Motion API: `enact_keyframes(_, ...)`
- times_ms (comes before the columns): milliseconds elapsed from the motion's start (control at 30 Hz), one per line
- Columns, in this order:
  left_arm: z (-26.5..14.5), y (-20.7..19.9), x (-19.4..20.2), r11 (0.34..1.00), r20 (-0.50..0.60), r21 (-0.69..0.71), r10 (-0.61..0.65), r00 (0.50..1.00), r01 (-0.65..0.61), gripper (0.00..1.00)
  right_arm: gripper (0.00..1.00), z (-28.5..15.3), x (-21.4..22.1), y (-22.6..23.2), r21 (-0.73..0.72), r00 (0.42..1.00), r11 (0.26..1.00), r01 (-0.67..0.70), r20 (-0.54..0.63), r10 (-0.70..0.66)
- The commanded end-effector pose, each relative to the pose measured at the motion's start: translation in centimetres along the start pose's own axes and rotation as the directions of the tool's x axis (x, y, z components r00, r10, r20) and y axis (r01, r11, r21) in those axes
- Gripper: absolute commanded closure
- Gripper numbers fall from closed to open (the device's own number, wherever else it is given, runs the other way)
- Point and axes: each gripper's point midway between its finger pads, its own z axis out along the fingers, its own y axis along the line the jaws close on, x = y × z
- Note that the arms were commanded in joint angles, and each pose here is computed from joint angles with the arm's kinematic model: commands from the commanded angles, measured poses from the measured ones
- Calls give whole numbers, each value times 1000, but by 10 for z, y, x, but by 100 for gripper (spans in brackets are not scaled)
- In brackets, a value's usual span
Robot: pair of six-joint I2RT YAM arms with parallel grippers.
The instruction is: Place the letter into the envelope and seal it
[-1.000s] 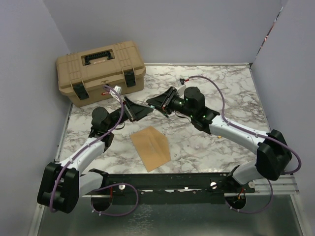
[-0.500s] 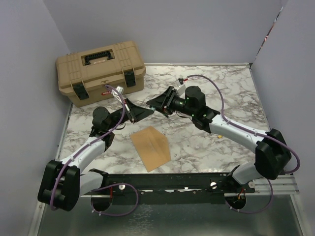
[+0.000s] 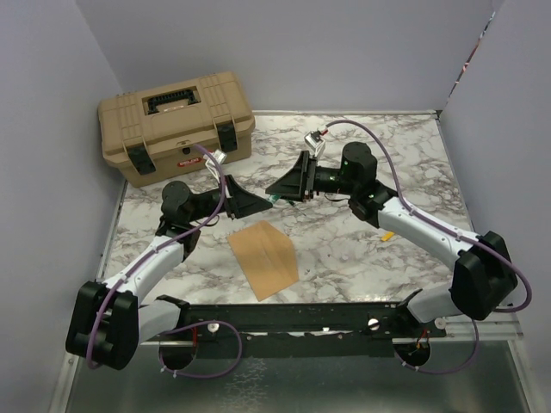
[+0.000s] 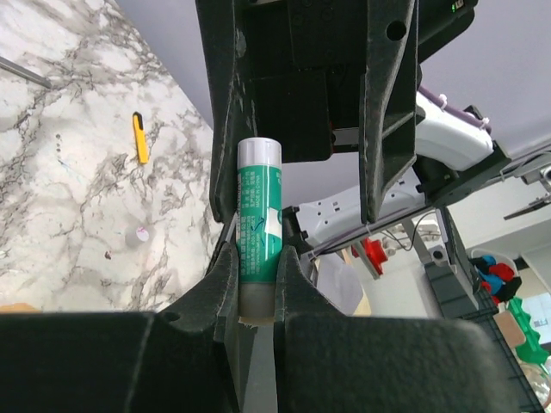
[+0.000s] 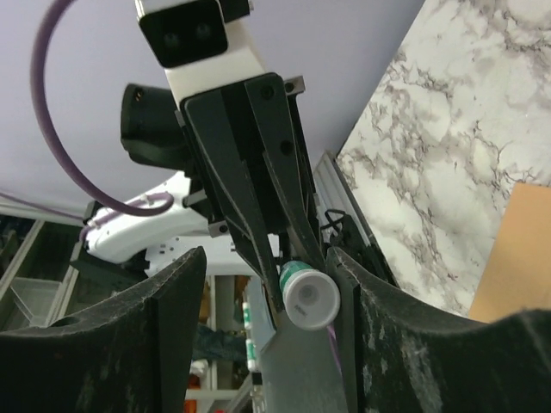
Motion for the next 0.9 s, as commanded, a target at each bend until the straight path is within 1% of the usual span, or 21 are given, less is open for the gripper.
enact_keyframes(0, 0, -2, 6, 999, -61, 1, 43, 997, -43, 100, 38, -2, 24, -5, -22, 990, 999, 35, -137, -38)
enact_keyframes(33, -1, 0, 7, 999, -67, -8, 44, 997, -44, 100, 39, -3, 25, -5, -28, 989, 999, 42, -138, -46)
enact_keyframes(67, -1, 2, 8, 999, -70, -18, 45, 997, -47, 100, 43, -3, 25, -3, -38, 989, 998, 47, -137, -52)
enact_keyframes(200, -3, 6, 11, 997, -89, -44, 56, 994, -60, 100, 65, -4, 26, 1, -64, 987, 996, 58, -148, -67)
enact_keyframes(333, -4, 6, 12, 996, -98, -53, 60, 993, -65, 100, 77, -3, 28, 2, -80, 984, 995, 62, -164, -74)
enact_keyframes(400, -4, 7, 11, 996, -100, -62, 62, 993, -69, 100, 81, -3, 30, 3, -91, 981, 993, 70, -175, -86)
enact_keyframes(467, -3, 7, 10, 995, -95, -68, 63, 994, -69, 100, 90, -4, 31, 4, -98, 978, 992, 80, -183, -97)
enact_keyframes(500, -3, 6, 8, 995, -93, -69, 63, 994, -70, 92, 95, -5, 32, 4, -97, 977, 991, 87, -184, -104)
enact_keyframes(533, -2, 6, 7, 995, -92, -71, 63, 994, -70, 80, 99, -6, 31, 4, -92, 978, 991, 101, -175, -116)
enact_keyframes(567, -2, 5, 6, 995, -92, -73, 64, 994, -71, 62, 99, -6, 29, 2, -78, 979, 990, 115, -159, -126)
enact_keyframes(600, -2, 5, 5, 994, -91, -81, 64, 994, -72, 46, 99, -6, 26, -2, -48, 982, 991, 129, -133, -134)
enact_keyframes(667, -3, 9, 5, 991, -90, -111, 69, 994, -79, 26, 100, -8, 17, -18, 55, 984, 985, 165, -71, -161)
enact_keyframes(700, -5, 12, 5, 987, -90, -135, 72, 993, -83, 19, 100, -11, 11, -30, 129, 982, 974, 187, -40, -184)
enact_keyframes(733, -7, 18, 6, 981, -92, -170, 79, 993, -94, 14, 100, -14, 5, -43, 202, 979, 959, 201, -8, -203)
enact_keyframes(767, -11, 24, 9, 972, -99, -211, 80, 992, -99, 12, 99, -18, 1, -53, 257, 974, 942, 215, 19, -227)
enact_keyframes(867, -25, 37, 7, 933, -93, -329, 120, 988, -144, 9, 100, -31, -8, -79, 397, 949, 885, 245, 89, -303)
